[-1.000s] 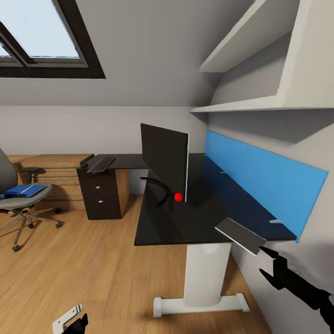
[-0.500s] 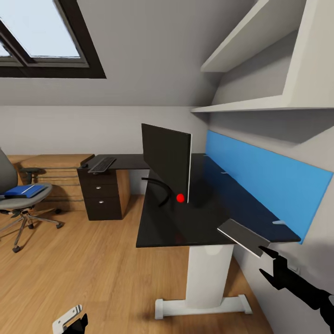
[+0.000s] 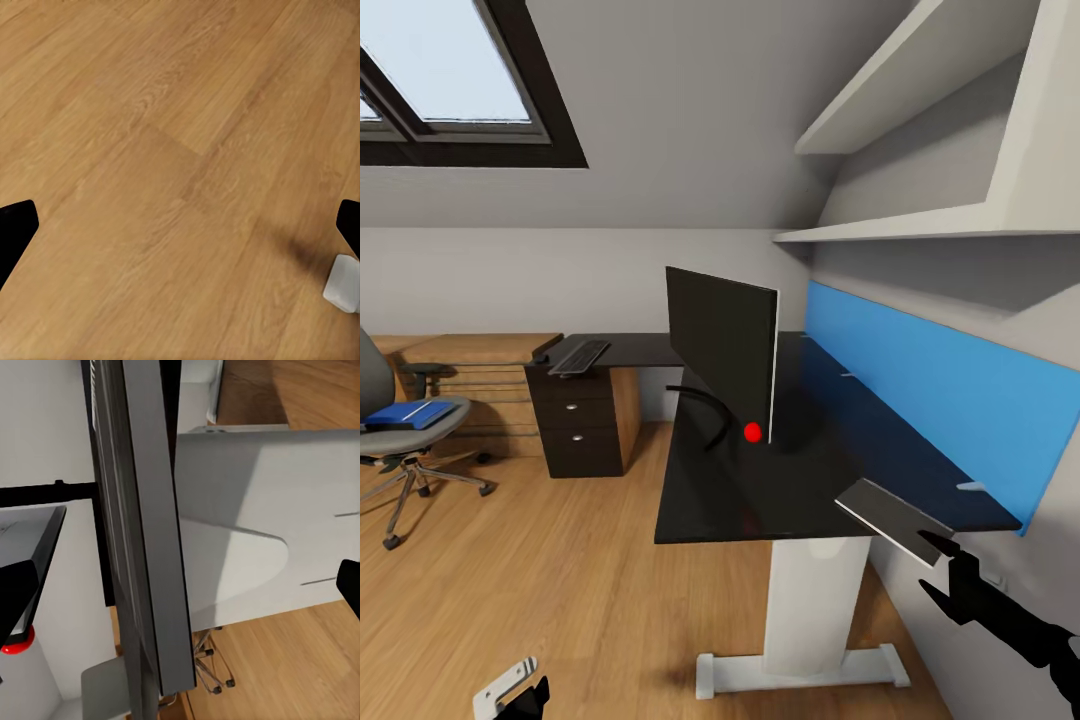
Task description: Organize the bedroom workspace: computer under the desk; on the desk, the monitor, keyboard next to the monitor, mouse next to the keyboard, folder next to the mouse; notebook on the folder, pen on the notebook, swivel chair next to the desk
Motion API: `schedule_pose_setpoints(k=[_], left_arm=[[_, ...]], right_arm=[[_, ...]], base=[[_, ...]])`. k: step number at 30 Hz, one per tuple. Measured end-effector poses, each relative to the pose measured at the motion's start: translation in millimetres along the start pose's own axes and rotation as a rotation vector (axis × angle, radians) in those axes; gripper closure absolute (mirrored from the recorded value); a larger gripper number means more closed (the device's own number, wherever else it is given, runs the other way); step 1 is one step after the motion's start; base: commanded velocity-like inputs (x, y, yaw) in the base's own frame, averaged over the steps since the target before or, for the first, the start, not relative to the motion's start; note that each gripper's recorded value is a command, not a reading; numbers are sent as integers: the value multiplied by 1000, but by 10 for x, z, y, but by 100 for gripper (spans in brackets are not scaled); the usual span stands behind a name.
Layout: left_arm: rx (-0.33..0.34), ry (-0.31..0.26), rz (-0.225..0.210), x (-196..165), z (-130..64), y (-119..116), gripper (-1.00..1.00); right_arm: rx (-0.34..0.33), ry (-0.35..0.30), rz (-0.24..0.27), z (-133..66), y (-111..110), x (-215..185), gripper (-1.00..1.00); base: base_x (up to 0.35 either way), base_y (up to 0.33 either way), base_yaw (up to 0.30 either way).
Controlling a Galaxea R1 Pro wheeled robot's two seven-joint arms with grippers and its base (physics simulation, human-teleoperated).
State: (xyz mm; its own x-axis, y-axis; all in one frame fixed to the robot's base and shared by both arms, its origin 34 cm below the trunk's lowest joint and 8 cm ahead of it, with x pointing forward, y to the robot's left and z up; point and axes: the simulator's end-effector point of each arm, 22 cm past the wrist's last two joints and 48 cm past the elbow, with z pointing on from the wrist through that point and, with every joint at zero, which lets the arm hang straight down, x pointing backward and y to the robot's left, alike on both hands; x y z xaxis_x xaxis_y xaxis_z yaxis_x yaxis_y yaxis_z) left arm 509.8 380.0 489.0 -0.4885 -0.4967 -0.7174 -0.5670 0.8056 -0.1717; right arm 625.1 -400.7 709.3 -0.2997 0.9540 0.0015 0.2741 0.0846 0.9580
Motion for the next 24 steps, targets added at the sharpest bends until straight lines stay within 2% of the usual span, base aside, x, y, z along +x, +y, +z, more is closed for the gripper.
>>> schedule_pose_setpoints(k=[14,15,24], left_arm=[[-1,0,0,2,1,2,-100],[-1,1,1,2,1,6,-100],[-10,6,5,32,6,44,-100]], right_arm=[[24,0,-3,-1,-51,1,-100],[26,0,-3,-1,-56,1,100],[24,0,5,0,-48,0,100]], base=[[1,0,0],[0,0,0],[0,0,0]])
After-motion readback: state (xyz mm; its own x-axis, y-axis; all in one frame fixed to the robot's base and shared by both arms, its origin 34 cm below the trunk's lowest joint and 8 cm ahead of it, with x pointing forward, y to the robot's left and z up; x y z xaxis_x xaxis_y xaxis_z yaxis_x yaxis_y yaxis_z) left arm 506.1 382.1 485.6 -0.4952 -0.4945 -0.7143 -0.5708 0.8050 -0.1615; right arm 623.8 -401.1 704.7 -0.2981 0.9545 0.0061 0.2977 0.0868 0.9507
